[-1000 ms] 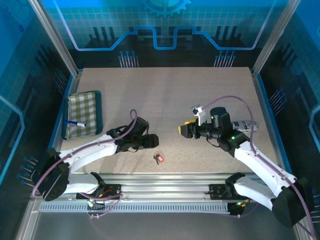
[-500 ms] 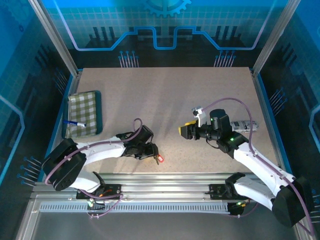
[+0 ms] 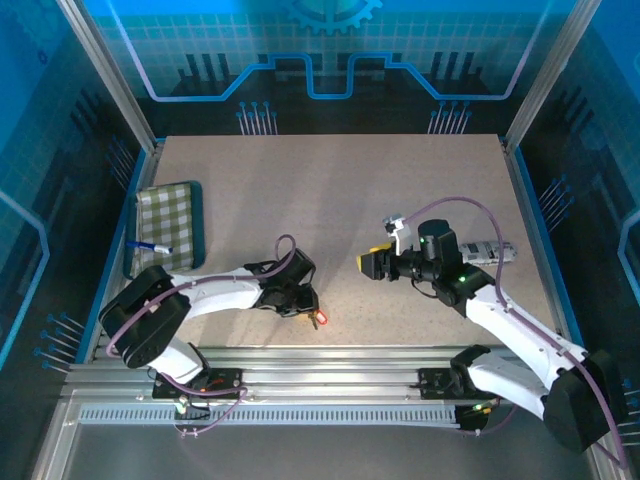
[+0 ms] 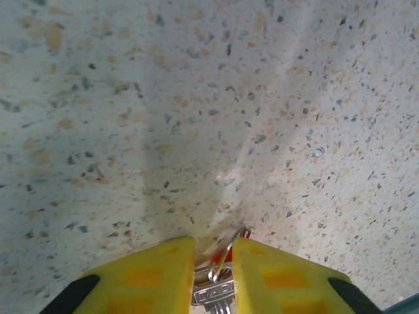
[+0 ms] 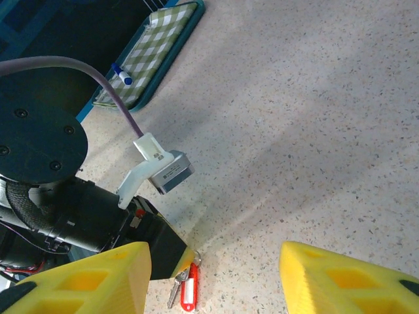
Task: Remove the keys from the keyring
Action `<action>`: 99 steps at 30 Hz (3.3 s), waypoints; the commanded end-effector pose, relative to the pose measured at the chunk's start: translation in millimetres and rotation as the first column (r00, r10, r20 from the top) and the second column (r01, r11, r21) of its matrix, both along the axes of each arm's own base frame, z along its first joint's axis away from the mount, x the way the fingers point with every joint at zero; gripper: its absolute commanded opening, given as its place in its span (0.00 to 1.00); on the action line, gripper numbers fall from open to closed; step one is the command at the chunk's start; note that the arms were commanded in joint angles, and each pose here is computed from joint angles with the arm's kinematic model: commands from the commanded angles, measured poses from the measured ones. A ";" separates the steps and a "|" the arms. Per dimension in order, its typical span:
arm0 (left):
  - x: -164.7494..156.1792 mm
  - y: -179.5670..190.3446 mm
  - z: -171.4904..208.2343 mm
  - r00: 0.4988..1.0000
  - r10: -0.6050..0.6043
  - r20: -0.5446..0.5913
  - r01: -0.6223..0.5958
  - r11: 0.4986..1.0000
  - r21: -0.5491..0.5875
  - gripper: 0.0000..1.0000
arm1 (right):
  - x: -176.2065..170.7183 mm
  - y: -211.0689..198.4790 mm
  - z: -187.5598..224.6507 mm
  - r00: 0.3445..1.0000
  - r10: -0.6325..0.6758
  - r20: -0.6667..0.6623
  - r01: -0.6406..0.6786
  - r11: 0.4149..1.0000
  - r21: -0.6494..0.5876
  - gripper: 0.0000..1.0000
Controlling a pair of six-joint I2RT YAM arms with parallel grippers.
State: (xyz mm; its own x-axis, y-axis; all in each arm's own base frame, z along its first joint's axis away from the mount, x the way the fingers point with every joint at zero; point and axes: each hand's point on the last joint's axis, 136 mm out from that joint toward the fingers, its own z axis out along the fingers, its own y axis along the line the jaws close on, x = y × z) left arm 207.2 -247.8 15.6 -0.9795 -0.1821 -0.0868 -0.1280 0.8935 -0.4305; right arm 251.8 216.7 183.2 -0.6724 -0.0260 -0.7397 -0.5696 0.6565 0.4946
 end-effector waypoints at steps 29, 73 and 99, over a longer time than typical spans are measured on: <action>128.4 -47.7 259.3 0.508 -0.570 0.645 0.533 0.797 0.285 0.00 | 90.1 -39.7 127.0 0.970 -0.096 0.224 0.031 0.960 0.277 0.60; 80.4 -57.6 406.2 0.275 -0.307 0.911 0.770 0.638 -0.017 0.00 | 17.0 33.5 237.7 0.743 0.300 0.599 -0.575 0.744 0.341 0.39; 77.2 -57.7 412.3 0.284 -0.238 0.929 0.768 0.637 -0.072 0.00 | 9.9 37.6 239.4 0.743 0.294 0.601 -0.577 0.737 0.352 0.23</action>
State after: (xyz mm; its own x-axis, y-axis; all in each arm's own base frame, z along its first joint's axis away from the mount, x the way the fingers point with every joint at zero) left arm 293.6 -308.1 411.7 -0.3914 0.0842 -0.9164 0.8823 0.3173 -0.3477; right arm 273.3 252.5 413.0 -0.2766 0.2206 -0.9353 -0.9552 0.0435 0.2928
